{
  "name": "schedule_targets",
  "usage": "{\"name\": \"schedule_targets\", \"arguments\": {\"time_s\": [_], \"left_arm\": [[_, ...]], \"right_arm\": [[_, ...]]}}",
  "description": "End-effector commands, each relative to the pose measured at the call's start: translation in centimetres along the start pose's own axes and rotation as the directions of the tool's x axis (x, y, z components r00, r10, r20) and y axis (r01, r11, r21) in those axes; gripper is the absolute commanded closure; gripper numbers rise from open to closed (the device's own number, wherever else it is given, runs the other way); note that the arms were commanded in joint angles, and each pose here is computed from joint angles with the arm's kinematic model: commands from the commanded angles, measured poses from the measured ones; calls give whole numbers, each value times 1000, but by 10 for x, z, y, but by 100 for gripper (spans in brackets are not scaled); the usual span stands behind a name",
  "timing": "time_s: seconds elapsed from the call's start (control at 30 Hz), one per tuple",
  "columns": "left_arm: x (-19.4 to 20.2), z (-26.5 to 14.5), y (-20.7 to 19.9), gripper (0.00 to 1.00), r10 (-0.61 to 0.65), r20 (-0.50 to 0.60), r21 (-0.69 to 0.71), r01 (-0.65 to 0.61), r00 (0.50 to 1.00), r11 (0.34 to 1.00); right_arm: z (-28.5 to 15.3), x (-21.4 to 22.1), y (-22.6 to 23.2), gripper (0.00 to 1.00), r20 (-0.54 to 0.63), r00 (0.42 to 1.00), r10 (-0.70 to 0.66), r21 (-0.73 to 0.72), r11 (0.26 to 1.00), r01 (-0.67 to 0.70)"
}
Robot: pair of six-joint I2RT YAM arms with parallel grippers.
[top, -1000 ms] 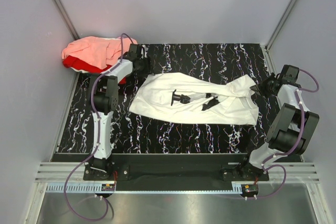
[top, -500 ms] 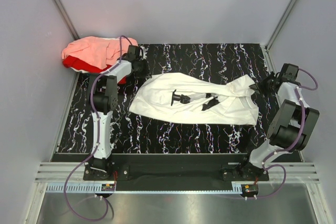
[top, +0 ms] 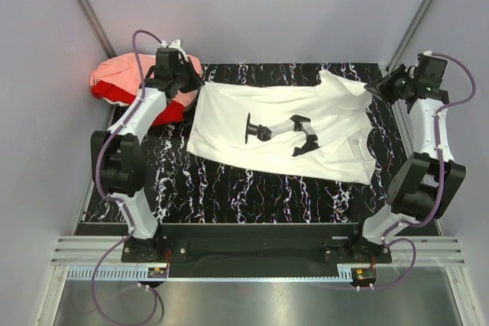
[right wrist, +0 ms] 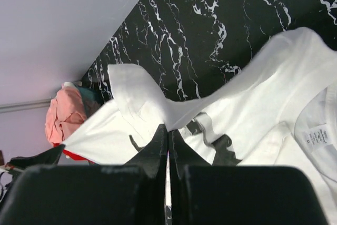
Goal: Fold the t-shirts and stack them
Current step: Fold the tshirt
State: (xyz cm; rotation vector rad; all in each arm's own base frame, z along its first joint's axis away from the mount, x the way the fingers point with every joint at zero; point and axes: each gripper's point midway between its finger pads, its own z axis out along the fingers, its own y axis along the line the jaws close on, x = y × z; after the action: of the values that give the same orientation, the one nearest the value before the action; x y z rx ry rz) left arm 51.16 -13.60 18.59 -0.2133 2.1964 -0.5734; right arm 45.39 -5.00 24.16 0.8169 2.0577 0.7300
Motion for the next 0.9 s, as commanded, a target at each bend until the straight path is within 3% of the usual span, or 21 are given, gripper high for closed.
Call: {"name": "schedule_targets", "arguments": {"time_s": [0.0,0.07,0.1,0.17,0.2,0.23,0.33,0.47,0.57,0.6,0.67,0.7,0.73,0.77,0.83,0.87], "left_arm": [[-3,-17,-4,100,7,61,13,-8,998,1000],[7,-31,-3,96,13,71,17,-14,997,1000],[40,-30,15,92,3,17,-23,-3,1000,1000],[56,-43,36,88,-7,32,-110,11,999,994],[86,-45,57,81,-31,-16,-175,28,999,984],[94,-54,72,59,-49,-9,-248,45,999,968],[123,-70,106,32,-93,-20,-395,78,995,915],[119,-75,108,30,-93,1,-422,85,996,903],[97,-60,87,30,-57,-3,-381,51,998,923],[69,-55,69,31,-35,34,-347,44,999,937],[71,-29,58,32,1,-34,-337,-12,999,941],[44,-20,37,33,33,-3,-290,-32,999,957],[57,0,41,34,32,-66,-307,-51,997,950],[29,7,24,34,44,-26,-284,-50,999,958],[42,33,33,36,34,-102,-308,-64,994,949],[27,38,24,36,35,-78,-294,-57,996,954]], "right_arm": [[-28,18,9,100,-18,1000,-18,-20,1000,17],[-34,37,-8,100,-18,1000,-7,21,1000,8],[-36,44,-17,100,-11,1000,-1,45,999,2],[-46,62,-52,100,54,998,18,158,987,-27],[-50,66,-62,100,87,996,25,189,981,-41],[-50,78,-90,100,114,992,47,268,960,-76],[-63,72,-109,100,189,980,61,341,932,-123],[-58,72,-110,100,144,987,71,357,926,-119],[-52,77,-110,100,122,989,80,333,936,-117],[-51,80,-110,100,114,990,83,326,938,-116],[-46,86,-112,100,94,992,89,307,945,-114],[-44,88,-113,100,90,992,89,303,946,-112],[-42,91,-113,100,75,993,95,293,949,-113],[-40,91,-112,100,71,993,93,288,951,-110],[-37,90,-110,100,58,995,84,276,956,-97],[-36,89,-111,100,53,995,80,279,956,-92]]}}
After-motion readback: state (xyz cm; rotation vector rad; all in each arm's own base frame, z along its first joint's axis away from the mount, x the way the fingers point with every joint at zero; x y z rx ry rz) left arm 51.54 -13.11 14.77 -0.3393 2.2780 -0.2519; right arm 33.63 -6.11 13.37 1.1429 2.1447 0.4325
